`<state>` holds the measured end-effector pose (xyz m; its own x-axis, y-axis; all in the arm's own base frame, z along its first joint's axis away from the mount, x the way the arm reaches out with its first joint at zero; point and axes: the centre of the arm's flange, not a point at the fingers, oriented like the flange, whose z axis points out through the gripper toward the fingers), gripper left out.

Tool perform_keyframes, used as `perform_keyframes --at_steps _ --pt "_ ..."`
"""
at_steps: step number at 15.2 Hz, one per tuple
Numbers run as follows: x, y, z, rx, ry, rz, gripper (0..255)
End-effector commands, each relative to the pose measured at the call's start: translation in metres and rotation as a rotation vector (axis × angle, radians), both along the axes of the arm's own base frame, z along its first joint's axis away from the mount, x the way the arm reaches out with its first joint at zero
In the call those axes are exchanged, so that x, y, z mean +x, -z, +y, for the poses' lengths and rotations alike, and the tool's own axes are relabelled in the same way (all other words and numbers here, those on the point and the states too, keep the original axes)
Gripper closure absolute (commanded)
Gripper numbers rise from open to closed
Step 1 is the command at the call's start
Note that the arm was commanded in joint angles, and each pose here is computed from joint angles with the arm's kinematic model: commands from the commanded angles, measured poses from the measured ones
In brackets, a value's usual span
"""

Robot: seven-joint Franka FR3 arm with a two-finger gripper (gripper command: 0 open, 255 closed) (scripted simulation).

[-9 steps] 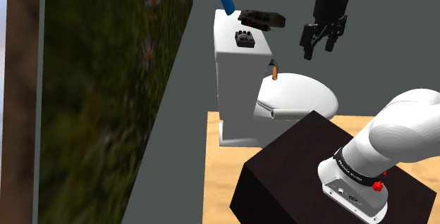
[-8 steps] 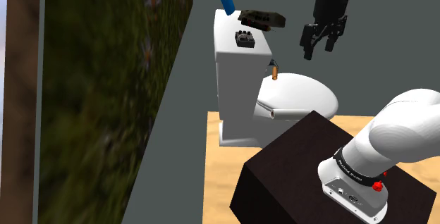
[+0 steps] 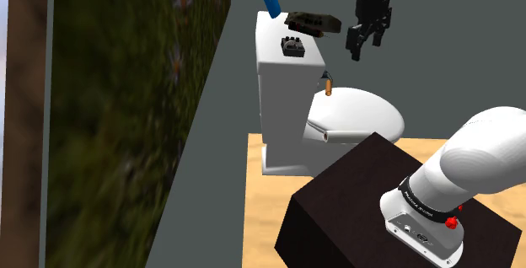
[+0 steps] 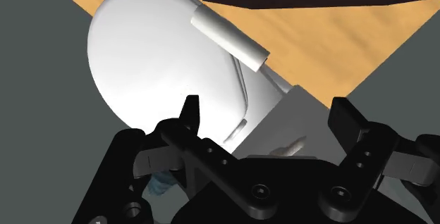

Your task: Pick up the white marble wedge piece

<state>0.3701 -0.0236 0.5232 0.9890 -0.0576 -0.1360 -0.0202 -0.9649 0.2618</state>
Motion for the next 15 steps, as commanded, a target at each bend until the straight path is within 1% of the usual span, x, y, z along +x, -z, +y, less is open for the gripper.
perform_keyframes --at_steps 1,8,15 --pt "0.022 0.002 -0.007 -0.052 -0.045 -0.006 0" --pt "0.093 0.007 -0.019 -0.226 -0.193 -0.027 0" --pt "0.166 0.009 -0.021 -0.401 -0.341 -0.047 0"
